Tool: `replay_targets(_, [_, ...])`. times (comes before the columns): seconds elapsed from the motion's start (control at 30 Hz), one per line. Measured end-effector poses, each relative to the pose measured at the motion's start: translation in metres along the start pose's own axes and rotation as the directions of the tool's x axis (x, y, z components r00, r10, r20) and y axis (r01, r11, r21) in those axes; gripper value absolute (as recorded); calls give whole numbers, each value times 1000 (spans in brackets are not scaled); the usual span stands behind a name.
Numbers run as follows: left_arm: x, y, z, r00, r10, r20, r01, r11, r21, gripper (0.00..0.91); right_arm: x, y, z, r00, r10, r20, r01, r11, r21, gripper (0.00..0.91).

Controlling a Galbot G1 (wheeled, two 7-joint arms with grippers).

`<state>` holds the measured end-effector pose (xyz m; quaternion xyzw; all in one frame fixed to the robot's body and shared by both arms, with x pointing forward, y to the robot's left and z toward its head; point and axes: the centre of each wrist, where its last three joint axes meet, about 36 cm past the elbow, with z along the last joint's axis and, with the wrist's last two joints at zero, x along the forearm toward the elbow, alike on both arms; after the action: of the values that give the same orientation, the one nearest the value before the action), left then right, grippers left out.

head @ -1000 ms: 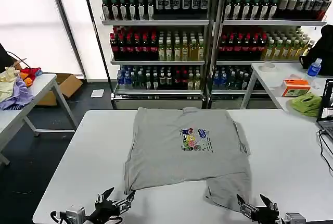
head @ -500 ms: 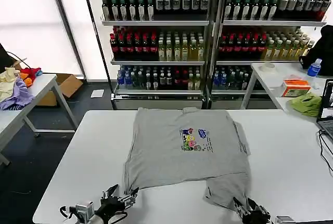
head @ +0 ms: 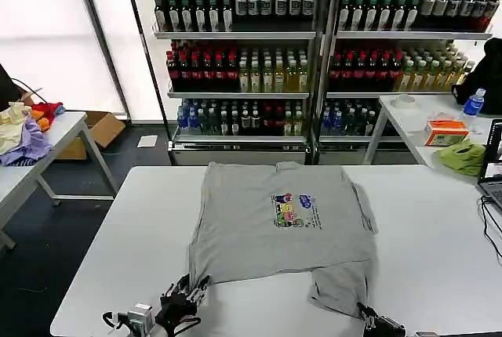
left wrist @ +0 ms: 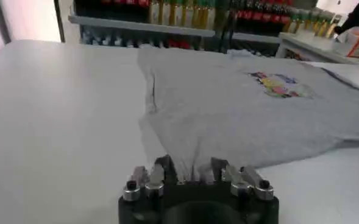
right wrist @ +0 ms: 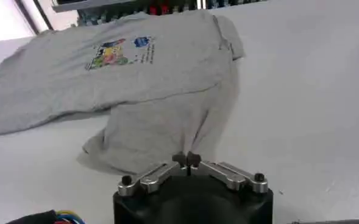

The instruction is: Fold and organize the clothes.

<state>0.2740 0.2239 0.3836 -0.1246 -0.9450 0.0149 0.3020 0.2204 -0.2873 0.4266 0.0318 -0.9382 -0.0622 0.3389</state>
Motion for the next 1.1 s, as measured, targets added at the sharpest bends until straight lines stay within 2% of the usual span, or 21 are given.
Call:
replay_targets(0.43, [8,0,-3,997,-71,38,72,997,-28,10,9,-1,-2,993,-75,88,77,997,-23,0])
replay_targets(0.57, [20,-1,-7,995,-90,39,91,995,-26,10,22,0,-4,991,-91,96,93,996,-15,0])
replay_targets(0.73, [45,-3,-9,995,-98,34,99,994,-38,10,47,5,-4,992,-99,77,99,995,3,0])
replay_targets(0.97, [84,-8,-9,995,-102,-12,101,993,-65,10,84,16,9,994,-112,12,112,994,-5,0])
replay_targets(1.1, [96,-9,-14,995,-100,-31,97,992,-79,10,97,20,14,993,-114,7,114,993,-19,0])
